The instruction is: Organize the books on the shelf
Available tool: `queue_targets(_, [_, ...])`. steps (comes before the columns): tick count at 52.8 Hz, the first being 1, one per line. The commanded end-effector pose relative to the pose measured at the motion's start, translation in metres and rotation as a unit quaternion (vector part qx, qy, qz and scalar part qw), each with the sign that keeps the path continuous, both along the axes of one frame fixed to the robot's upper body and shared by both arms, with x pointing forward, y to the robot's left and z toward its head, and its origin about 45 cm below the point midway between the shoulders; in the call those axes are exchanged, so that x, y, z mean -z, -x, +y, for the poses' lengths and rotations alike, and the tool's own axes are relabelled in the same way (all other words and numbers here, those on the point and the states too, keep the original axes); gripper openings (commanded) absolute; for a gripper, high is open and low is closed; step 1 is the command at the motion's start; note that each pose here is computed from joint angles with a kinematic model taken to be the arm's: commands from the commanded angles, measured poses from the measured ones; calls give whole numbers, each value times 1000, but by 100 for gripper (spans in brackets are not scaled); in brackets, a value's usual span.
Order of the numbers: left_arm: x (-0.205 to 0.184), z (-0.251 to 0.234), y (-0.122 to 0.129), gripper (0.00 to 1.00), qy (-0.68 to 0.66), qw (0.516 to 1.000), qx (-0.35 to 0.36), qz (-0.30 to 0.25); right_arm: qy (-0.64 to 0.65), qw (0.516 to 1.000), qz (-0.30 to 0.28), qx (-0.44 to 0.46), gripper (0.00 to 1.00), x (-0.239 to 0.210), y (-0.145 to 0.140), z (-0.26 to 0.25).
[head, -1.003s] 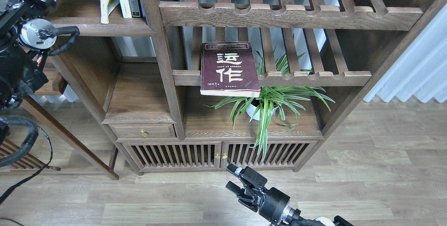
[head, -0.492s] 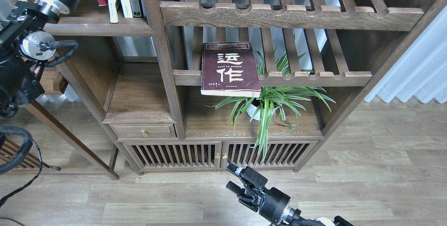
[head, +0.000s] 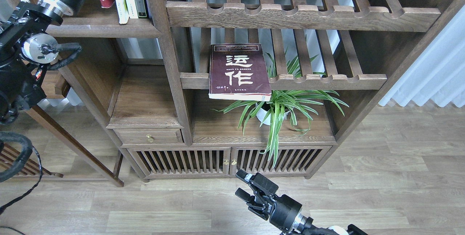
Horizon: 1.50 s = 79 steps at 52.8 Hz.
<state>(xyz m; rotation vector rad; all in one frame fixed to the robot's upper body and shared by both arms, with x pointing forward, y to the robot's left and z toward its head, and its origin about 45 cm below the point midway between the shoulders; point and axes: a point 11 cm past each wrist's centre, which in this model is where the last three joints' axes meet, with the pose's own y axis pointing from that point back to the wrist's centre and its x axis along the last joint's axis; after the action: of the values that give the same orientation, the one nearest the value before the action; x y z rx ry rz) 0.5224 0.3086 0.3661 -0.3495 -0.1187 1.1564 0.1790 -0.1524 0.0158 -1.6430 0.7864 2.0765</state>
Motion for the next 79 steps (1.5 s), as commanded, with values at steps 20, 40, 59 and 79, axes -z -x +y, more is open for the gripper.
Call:
queue_targets(20, [-12, 13, 23, 73, 79, 996, 16, -42, -1, 1000, 5, 2, 99, 2, 4, 0])
queue_targets(40, [35, -5, 47, 76, 198, 979, 30, -26, -9, 1000, 3, 2, 99, 0, 3, 7])
queue_targets(59, [59, -12, 98, 77, 253, 965, 58, -35, -29, 998, -32, 47, 99, -22, -23, 8])
queue_targets(79, [118, -4, 166, 78, 284, 958, 46, 17, -37, 996, -57, 58, 99, -35, -46, 14])
